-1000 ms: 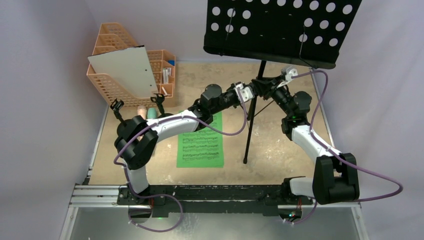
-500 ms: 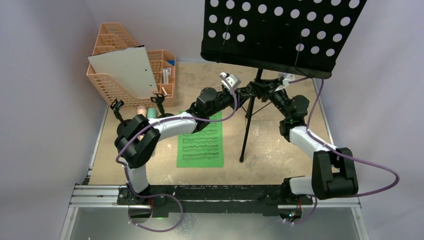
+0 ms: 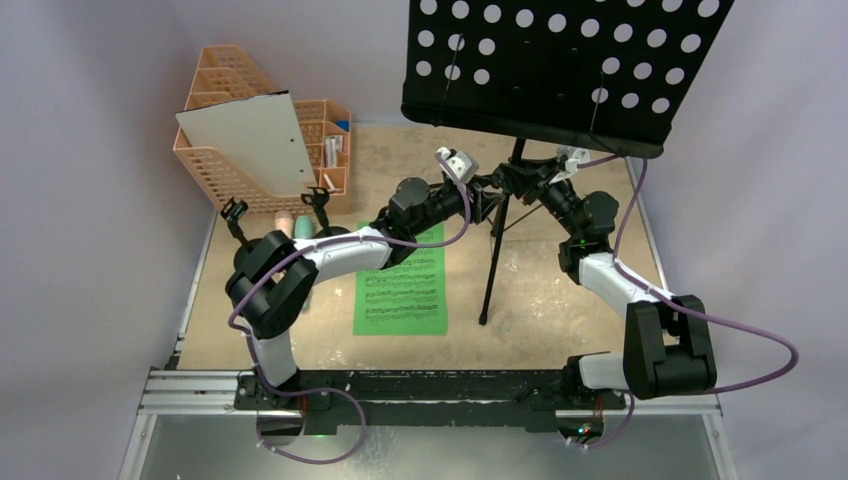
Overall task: Pack up the instrument practice props
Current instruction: Unscrew the knob on the music stand.
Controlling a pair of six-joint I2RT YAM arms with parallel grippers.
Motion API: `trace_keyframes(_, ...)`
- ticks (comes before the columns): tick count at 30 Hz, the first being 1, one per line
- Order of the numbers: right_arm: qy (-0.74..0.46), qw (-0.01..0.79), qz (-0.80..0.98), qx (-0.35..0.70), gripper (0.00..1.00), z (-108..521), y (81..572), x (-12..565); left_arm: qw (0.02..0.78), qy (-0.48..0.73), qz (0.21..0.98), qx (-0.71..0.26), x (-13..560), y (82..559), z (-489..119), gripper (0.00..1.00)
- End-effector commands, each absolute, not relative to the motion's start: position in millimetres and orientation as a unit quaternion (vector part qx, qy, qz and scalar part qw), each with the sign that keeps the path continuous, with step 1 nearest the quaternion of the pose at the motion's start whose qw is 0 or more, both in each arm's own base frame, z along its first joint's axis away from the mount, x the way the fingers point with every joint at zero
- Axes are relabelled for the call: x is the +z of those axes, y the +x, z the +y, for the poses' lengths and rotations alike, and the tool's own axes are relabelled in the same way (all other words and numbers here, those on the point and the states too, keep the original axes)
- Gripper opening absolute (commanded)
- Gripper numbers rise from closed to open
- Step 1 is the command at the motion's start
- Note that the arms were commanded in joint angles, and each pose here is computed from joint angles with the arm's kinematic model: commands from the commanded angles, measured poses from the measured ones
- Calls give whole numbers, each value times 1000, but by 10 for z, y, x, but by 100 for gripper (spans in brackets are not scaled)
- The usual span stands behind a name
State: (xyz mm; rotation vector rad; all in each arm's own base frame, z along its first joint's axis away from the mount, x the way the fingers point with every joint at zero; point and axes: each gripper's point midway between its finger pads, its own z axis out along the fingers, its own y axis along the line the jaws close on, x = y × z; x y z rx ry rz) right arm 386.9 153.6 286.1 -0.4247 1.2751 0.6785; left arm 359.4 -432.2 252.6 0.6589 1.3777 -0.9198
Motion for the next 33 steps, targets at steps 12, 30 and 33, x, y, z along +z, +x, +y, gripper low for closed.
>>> trace_keyframes(12, -186, 713, 596, 321, 0, 1563, 3842, 2732, 587, 126, 633, -488, 3019, 3704, -4166, 51)
trace_keyframes(30, -185, 716, 592, 320, 0, 1554, 3808, 2790, 519, 84, 689, -499, 2774, 3801, -4310, 48)
trace_keyframes(33, -185, 716, 592, 321, 0, 1556, 3808, 2794, 510, 57, 706, -488, 2665, 3866, -4254, 48)
